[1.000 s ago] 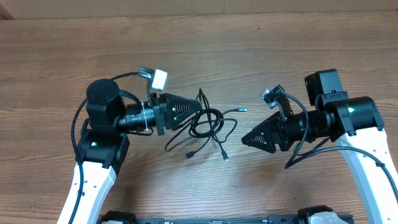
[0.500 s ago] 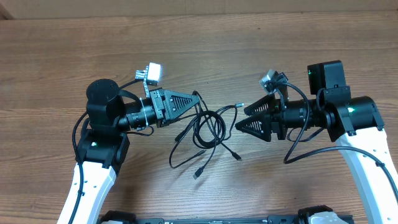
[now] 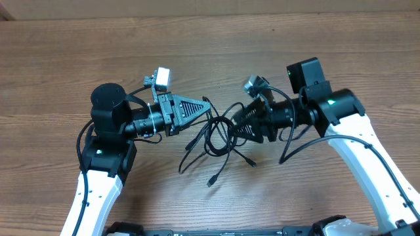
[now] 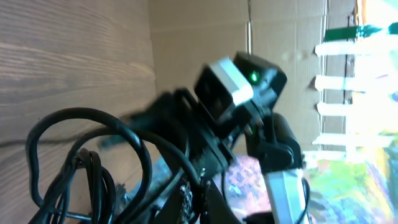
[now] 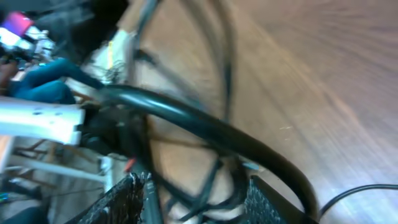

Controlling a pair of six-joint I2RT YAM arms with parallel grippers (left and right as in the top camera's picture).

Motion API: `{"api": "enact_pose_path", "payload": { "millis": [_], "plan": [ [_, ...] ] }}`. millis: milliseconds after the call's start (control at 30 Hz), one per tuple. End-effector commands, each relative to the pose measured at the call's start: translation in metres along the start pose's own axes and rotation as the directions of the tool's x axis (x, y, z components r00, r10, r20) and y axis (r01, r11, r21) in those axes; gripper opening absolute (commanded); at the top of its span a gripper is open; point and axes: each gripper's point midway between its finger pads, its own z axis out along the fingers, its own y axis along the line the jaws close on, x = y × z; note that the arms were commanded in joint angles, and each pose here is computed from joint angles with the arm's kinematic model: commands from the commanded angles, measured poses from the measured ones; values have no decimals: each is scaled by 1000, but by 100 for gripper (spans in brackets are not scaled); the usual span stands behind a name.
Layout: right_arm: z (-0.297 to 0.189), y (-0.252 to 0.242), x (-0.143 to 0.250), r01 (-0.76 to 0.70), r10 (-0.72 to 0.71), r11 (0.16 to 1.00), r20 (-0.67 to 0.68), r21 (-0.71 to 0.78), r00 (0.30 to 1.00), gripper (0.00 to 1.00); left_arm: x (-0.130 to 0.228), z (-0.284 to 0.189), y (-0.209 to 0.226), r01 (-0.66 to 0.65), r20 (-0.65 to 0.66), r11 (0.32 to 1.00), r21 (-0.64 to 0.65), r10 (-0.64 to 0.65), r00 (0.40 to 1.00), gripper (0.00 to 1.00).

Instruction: Untangle cables

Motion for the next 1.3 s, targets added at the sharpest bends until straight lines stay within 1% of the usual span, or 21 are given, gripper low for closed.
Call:
{"api": "enact_pose_path", "payload": {
  "millis": [0, 67, 100, 133, 300, 500, 533, 567, 633, 667, 700, 767, 900, 967, 1033, 1100, 1200, 1233, 1267],
  "plan": [
    [0, -11, -6, 37, -38, 998, 6, 49, 999, 57, 15, -3, -12, -21, -81, 999, 40, 24, 996, 4],
    [1, -8, -10, 51, -51, 998, 21, 28, 998, 64, 17, -4, -13, -35, -93, 998, 46, 39, 995, 4],
    [2, -5, -10, 54, -54, 998, 24, 14, 998, 66, 17, -4, -13, -35, -94, 998, 47, 39, 995, 4],
    [3, -3, -10, 55, -56, 998, 24, 4, 998, 66, 17, -4, -13, -36, -92, 998, 47, 40, 995, 4],
    [20, -16, -3, 55, -55, 998, -25, 30, 998, 53, 15, -4, -21, -89, -80, 994, 70, 95, 992, 4],
    [30, -20, 1, 21, -22, 1000, -35, -19, 999, 52, 17, -4, -24, -101, -93, 991, 83, 108, 990, 4],
    [31, -19, 0, 21, -22, 999, -31, -29, 999, 49, 17, -4, -24, -101, -93, 991, 83, 109, 990, 4],
    [31, -19, 0, 23, -24, 999, -30, -29, 999, 43, 17, -4, -24, -101, -93, 991, 83, 109, 990, 4],
    [31, -20, -2, 30, -30, 999, -25, -27, 999, 24, 17, -4, -24, -109, -91, 991, 83, 116, 989, 4],
    [31, -20, -2, 32, -32, 999, -23, -27, 999, 9, 17, -4, -24, -114, -91, 990, 84, 121, 988, 4],
    [31, -20, -2, 24, -25, 999, -24, -27, 999, 4, 17, -4, -24, -120, -91, 989, 84, 128, 988, 4],
    [30, -21, -2, -26, 25, 999, -23, -22, 999, 4, 17, -4, -24, -149, -88, 985, 87, 157, 984, 4],
    [20, -28, -1, -131, 131, 991, -12, -2, 991, 4, 16, -4, -22, -271, -71, 958, 90, 278, 958, 4],
    [12, -26, -2, -156, 157, 988, 4, -17, 988, 4, 13, -3, -18, -335, -56, 939, 79, 340, 939, 4],
    [-1, -19, -5, -180, 182, 982, 35, -56, 983, 4, 8, -3, -8, -364, -30, 931, 37, 365, 930, 4],
    [-15, -14, -10, -197, 203, 977, 75, -85, 976, 4, -1, -3, 11, -330, 10, 942, -53, 331, 944, 4],
    [-41, -8, -18, -207, 223, 971, 149, -116, 963, 4, -16, -10, 54, -220, 89, 942, -252, 249, 964, 4],
    [-54, -7, -21, -207, 227, 971, 185, -123, 956, 4, -19, -16, 74, -158, 126, 927, -340, 211, 969, 4],
    [-61, -6, -23, -206, 228, 971, 209, -126, 951, 4, -21, -21, 86, -115, 151, 913, -393, 187, 971, 4]
  ]
}}
